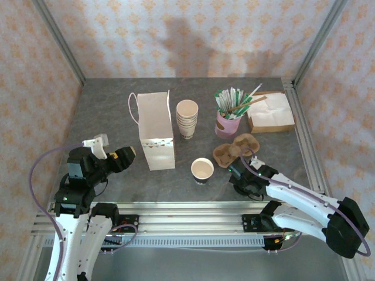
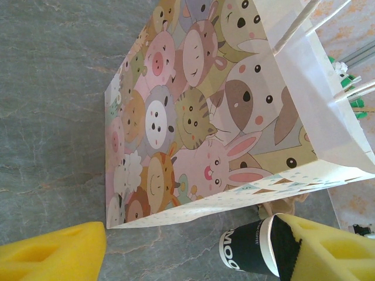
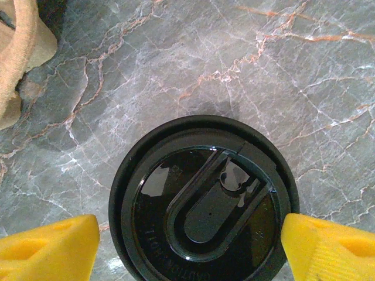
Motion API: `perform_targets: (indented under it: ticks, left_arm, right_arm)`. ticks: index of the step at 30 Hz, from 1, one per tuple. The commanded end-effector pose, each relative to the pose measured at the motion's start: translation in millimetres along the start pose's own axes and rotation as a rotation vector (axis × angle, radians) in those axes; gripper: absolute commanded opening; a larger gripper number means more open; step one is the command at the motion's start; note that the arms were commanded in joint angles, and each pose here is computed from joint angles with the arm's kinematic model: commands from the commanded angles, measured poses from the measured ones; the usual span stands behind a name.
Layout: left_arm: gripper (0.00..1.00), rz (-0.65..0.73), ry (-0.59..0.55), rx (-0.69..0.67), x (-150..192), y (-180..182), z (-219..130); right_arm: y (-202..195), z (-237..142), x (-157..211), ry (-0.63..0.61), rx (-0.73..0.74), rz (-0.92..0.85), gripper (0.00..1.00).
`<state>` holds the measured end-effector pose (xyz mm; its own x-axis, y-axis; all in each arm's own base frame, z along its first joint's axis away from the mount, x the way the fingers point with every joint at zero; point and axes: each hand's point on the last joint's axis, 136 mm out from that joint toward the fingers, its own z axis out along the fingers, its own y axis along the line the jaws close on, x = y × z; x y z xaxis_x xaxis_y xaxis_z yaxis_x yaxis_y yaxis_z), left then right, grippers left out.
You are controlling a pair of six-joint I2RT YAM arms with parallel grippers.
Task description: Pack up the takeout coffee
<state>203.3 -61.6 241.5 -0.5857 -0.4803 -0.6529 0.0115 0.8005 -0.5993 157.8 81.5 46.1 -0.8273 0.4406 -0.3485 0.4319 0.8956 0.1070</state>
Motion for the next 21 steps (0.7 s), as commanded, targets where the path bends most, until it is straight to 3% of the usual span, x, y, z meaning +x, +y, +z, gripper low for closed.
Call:
perform_targets:
  ticks: [1,8,21]
  left_arm:
    - [0.75,0.012,0.005,0.010,1.1,-0.5,4.0]
    - [0.75,0.008,0.002,0.009,0.4,0.0,4.7]
    - [0.75,0.010,0.006,0.010,1.3,-0.5,4.6]
  right_arm:
    - [-7.3,7.4,0.2,-0.010,0.036,-0.012,0.82]
    - [-5.5,-11.3,-16.4,-0.059,0.059,-0.039,0.84]
    - [-9.5,-5.9,-13.3,-0.052,0.079,-0.027,0.93]
